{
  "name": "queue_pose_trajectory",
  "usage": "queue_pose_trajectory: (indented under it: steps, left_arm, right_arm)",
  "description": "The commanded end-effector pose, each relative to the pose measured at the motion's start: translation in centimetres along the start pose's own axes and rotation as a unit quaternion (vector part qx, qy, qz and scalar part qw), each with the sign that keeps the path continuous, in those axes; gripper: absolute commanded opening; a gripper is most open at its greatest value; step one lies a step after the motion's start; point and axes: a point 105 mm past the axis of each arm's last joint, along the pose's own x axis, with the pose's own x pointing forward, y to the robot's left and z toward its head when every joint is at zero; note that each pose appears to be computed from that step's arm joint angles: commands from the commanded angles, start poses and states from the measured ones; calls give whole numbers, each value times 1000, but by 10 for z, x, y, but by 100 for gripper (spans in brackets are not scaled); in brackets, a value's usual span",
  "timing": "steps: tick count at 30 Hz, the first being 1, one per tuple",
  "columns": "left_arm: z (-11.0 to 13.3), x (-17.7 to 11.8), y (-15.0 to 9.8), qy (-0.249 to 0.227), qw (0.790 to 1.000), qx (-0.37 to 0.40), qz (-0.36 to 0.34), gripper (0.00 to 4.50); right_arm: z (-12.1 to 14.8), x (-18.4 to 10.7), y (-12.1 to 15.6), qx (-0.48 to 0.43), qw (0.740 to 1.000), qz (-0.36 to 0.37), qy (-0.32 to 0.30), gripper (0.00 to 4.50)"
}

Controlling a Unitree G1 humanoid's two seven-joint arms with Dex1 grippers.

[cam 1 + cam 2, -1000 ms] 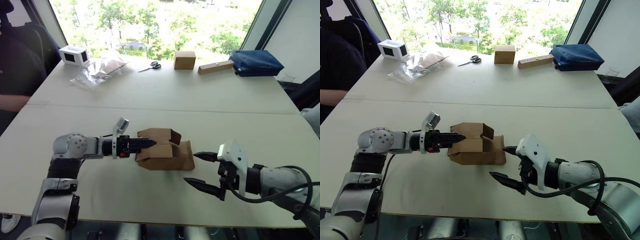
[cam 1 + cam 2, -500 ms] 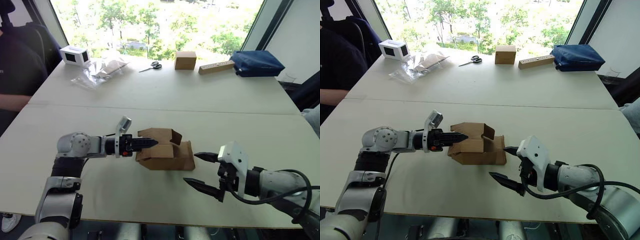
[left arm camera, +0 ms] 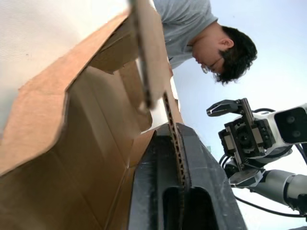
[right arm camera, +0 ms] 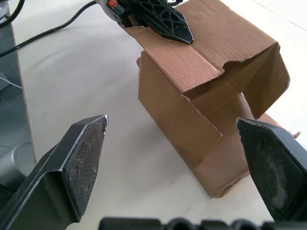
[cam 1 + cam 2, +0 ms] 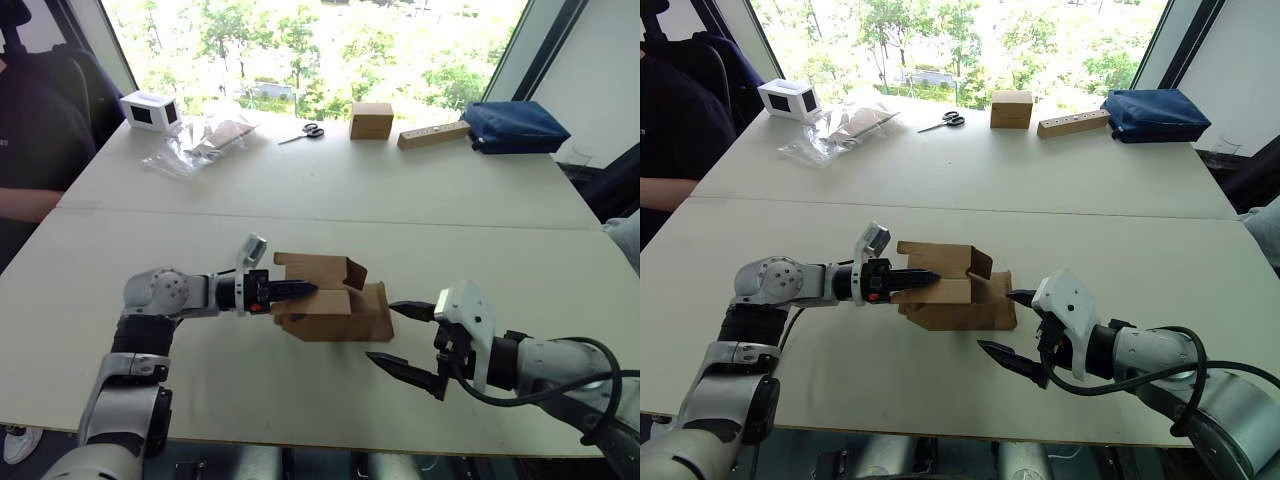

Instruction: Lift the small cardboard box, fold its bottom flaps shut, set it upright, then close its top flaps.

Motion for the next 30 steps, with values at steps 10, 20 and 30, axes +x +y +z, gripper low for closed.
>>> queue_pose_trajectory:
  steps: [10, 20, 30]
  left_arm:
    - [28, -21, -44, -11, 981, 187, -40, 4]
    - [82, -17, -122, 4, 870, 493, -24, 0]
    - [87, -4, -147, -10, 834, 549, -52, 0]
  right_arm:
    - [42, -16, -22, 71, 987, -41, -136, 450]
    - [124, -28, -75, 135, 919, -97, -359, 338]
    - [157, -27, -96, 151, 886, -98, -427, 4]
